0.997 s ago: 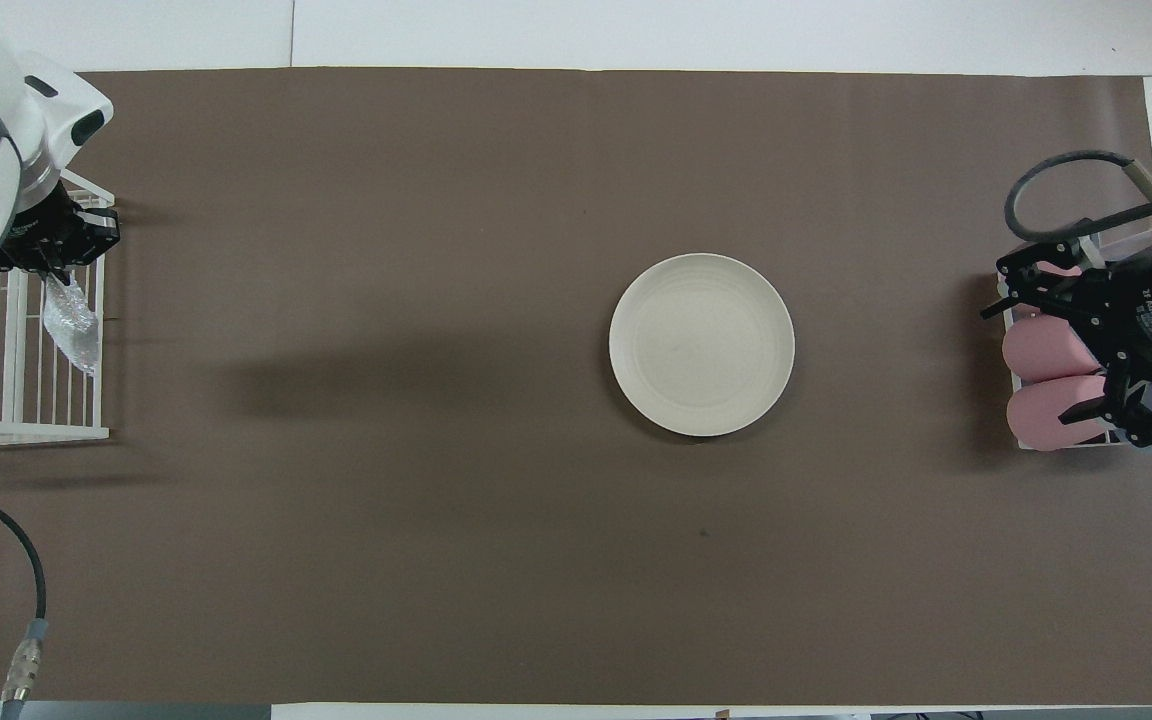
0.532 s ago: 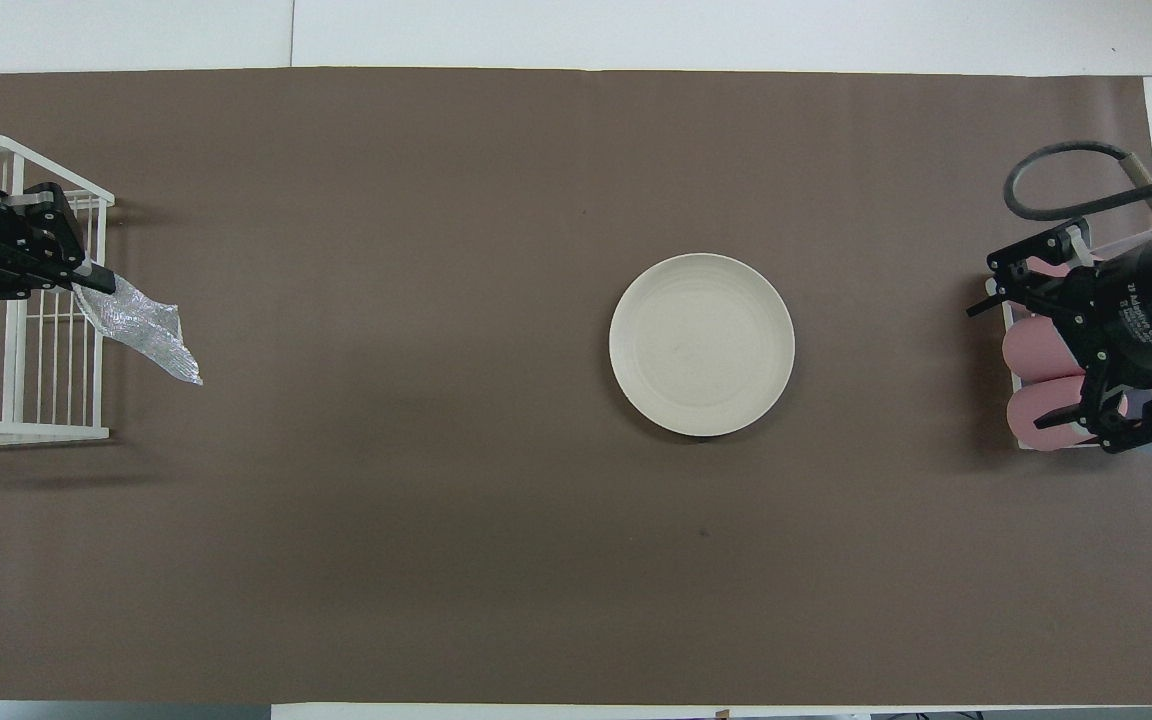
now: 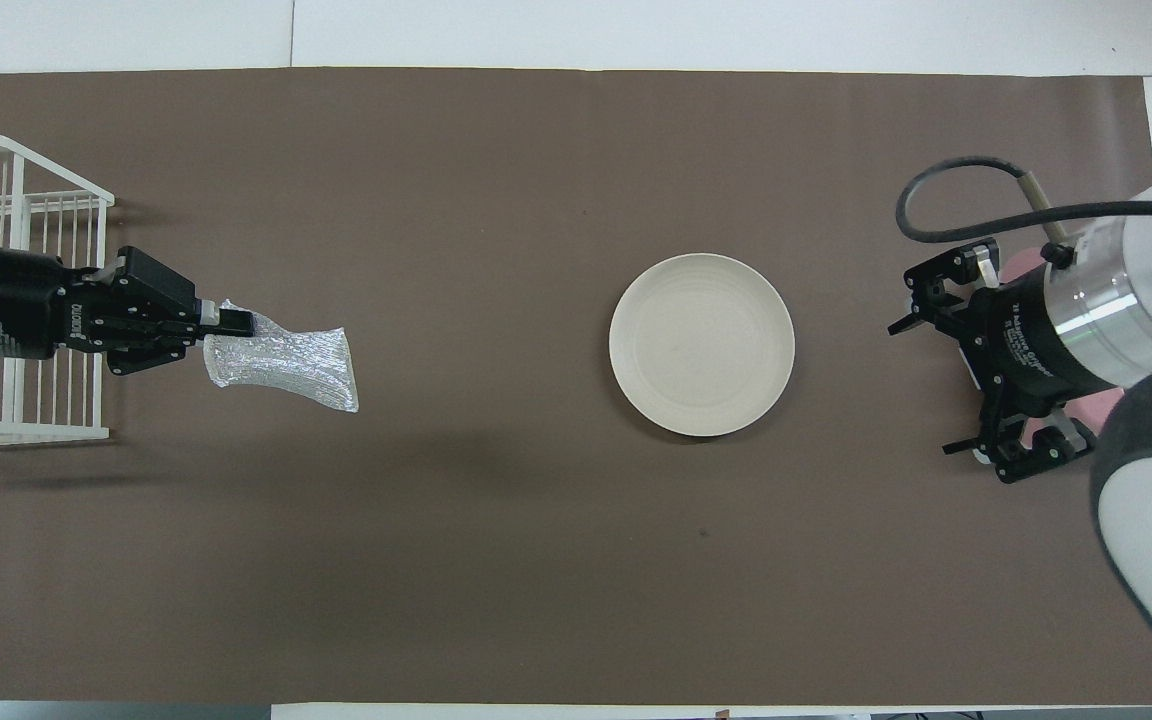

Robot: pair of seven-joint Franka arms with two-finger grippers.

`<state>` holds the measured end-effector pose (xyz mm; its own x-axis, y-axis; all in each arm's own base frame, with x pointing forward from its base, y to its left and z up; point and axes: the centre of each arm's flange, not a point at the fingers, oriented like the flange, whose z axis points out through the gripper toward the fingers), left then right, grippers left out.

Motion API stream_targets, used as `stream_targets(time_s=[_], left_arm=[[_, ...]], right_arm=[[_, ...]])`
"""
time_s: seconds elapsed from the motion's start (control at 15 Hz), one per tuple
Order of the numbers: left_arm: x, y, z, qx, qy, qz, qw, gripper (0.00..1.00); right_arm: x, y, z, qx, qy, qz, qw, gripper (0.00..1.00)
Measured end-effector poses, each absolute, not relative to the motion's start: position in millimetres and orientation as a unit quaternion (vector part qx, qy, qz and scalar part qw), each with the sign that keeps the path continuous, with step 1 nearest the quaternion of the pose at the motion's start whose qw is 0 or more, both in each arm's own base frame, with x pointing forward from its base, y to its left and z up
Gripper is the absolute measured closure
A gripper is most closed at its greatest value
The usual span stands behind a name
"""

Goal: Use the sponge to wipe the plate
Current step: 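Lift the clear sponge with the left gripper while the right gripper nears the plate, then move the right gripper to the left gripper and grasp the clear sponge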

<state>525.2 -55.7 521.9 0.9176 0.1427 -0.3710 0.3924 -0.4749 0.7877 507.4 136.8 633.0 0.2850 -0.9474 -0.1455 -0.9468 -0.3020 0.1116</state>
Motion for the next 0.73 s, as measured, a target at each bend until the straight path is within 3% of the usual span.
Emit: stream_targets(time_s=[0.2, 0.4, 0.73], left_arm=[[497, -82, 513, 0.817, 0.139, -0.095, 0.552, 0.95], [468, -122, 498, 0.803, 0.102, -0.073, 0.583, 0.95], [418, -130, 480, 0.782, 0.04, -0.015, 0.622, 0.95]], right_arm=[[492, 176, 638, 0.813, -0.576, -0.087, 0.005, 0.0], [472, 222, 641, 0.834, -0.546, -0.081, 0.006, 0.0], [444, 290, 645, 0.795, -0.603, -0.054, -0.029, 0.0]])
